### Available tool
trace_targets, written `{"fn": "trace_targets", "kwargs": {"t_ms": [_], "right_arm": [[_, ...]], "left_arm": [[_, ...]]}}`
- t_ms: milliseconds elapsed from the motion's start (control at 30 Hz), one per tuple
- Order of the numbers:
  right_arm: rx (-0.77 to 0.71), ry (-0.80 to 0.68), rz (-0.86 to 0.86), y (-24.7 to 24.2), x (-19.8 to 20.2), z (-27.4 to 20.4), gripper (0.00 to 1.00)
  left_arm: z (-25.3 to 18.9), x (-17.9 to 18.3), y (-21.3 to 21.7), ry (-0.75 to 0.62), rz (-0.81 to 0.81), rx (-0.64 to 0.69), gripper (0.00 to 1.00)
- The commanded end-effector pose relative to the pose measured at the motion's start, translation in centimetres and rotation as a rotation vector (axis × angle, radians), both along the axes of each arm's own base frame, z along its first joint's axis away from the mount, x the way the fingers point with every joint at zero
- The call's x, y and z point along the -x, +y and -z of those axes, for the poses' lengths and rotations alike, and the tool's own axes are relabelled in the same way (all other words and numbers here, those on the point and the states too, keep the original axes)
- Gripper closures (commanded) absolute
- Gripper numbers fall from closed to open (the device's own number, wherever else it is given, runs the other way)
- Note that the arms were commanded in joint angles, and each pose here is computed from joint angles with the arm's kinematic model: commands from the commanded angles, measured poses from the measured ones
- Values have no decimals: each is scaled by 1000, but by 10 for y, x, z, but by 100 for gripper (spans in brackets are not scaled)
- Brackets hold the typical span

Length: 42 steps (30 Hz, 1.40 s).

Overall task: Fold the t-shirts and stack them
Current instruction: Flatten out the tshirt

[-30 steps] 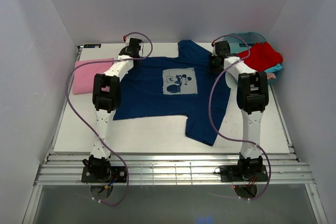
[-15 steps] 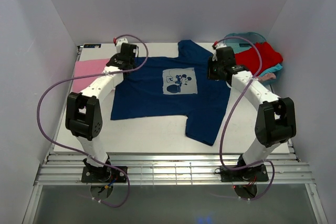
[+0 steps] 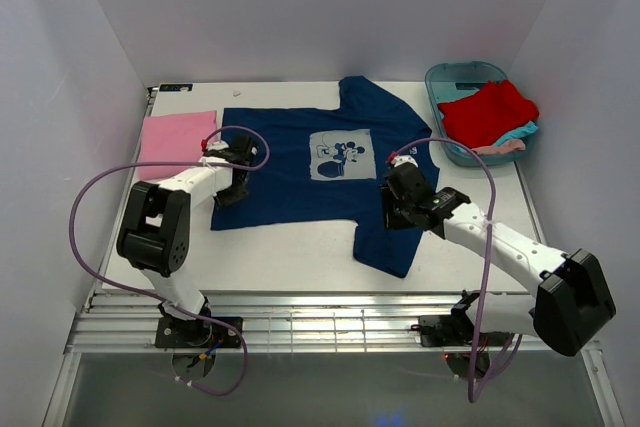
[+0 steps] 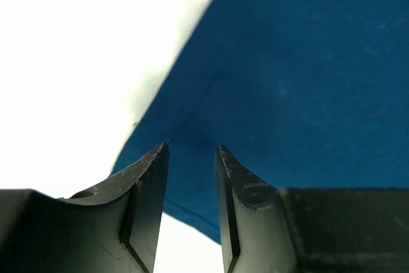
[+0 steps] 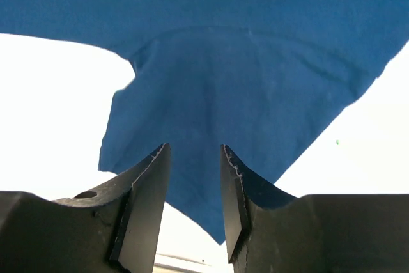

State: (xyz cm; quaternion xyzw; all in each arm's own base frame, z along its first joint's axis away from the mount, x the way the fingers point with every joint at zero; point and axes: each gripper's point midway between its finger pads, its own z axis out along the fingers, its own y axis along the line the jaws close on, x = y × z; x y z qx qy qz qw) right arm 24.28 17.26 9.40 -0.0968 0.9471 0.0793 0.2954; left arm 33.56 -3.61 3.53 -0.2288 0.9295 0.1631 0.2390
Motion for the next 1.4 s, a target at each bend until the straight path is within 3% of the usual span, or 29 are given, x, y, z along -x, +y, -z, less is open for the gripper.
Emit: {"fn": "trace_targets", "kwargs": {"t_ms": [0, 533, 767, 1033, 1367], "right_arm": [[17, 26, 82, -16, 19, 7, 57], [38, 69, 102, -31, 55, 16, 57], [28, 63, 109, -33, 59, 15, 57], [45, 72, 121, -36, 62, 17, 57], [57, 86, 124, -37, 65, 23, 57]], "left_arm": [[-20, 7, 12, -63, -76, -22, 54], [1, 65, 19, -75, -172, 59, 54], [10, 66, 18, -123, -163, 79, 54], [-23, 60, 27, -302, -186, 99, 54], [3, 67, 27, -224, -200, 107, 54]]}}
